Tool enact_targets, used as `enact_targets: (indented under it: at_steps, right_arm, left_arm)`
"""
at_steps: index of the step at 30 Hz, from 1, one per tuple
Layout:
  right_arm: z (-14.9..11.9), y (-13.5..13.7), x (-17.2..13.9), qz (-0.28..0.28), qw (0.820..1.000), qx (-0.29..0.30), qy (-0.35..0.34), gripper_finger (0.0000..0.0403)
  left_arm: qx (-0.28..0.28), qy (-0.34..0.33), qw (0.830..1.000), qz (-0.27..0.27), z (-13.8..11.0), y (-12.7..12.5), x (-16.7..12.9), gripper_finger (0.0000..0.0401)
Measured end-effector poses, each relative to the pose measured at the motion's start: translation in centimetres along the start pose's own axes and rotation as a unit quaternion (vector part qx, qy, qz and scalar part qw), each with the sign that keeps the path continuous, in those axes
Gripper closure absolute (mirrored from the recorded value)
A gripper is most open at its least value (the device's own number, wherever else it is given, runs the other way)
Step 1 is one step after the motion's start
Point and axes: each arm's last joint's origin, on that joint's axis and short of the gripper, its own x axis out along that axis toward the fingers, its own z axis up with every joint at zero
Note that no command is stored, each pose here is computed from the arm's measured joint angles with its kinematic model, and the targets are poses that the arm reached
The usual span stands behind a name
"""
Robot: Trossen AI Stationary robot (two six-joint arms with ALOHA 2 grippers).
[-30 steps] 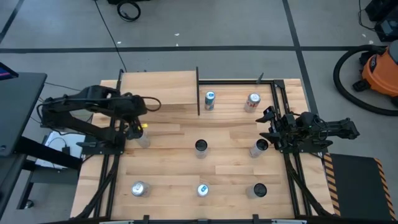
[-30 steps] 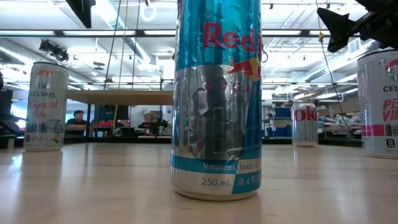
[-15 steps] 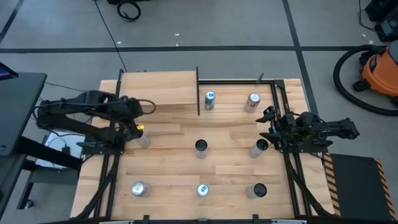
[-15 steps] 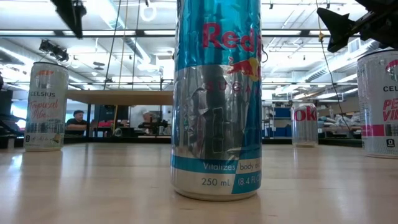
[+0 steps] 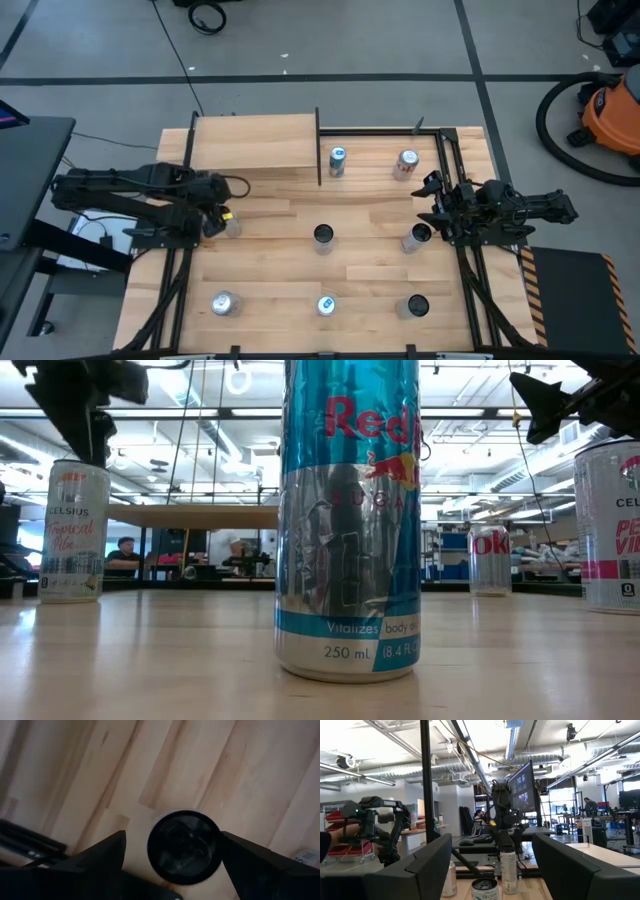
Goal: Place canned beverage on shelf
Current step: Put the left white-yellow can on the shelf
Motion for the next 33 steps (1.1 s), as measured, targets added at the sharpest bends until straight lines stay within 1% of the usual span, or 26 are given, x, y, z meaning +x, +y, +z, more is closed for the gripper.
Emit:
enact_targets:
  at_steps: [2,7,15,18,24,28,33]
  right_arm:
    - [0.0,0.0,0.0,0.000,1.000,0.000,0.000,0.0117]
    - [0.0,0.0,0.0,0.000,1.000,0.000,0.000,0.0117]
    - [0.0,0.0,0.0,0.000,1.000,0.000,0.000,0.0117]
    - [0.0,0.0,0.0,0.000,1.000,0.000,0.000,0.0117]
    - [0.0,0.0,0.0,0.000,1.000,0.000,0.000,0.0117]
    - [0.0,0.0,0.0,0.000,1.000,0.000,0.000,0.0117]
    - [0.0,0.0,0.0,0.000,1.000,0.000,0.000,0.0117]
  left_arm:
    - [0.000,0.001,1.000,-0.010,0.0,-0.1,0.4,0.0083]
    - [0.002,-0.007,1.000,-0.017,0.0,-0.2,0.4,0.0083]
    - [0.004,-0.006,1.000,-0.014,-0.2,0.0,0.3,0.0083]
    - [0.012,-0.007,1.000,-0.007,-0.1,0.1,-0.2,0.0083]
    - [-0.002,-0.029,1.000,-0.012,0.5,0.4,-1.3,0.0083]
    - [-0.008,-0.012,0.999,-0.029,0.3,0.2,-0.8,0.0083]
    - [-0.012,-0.001,1.000,-0.028,0.0,0.2,0.3,0.0083]
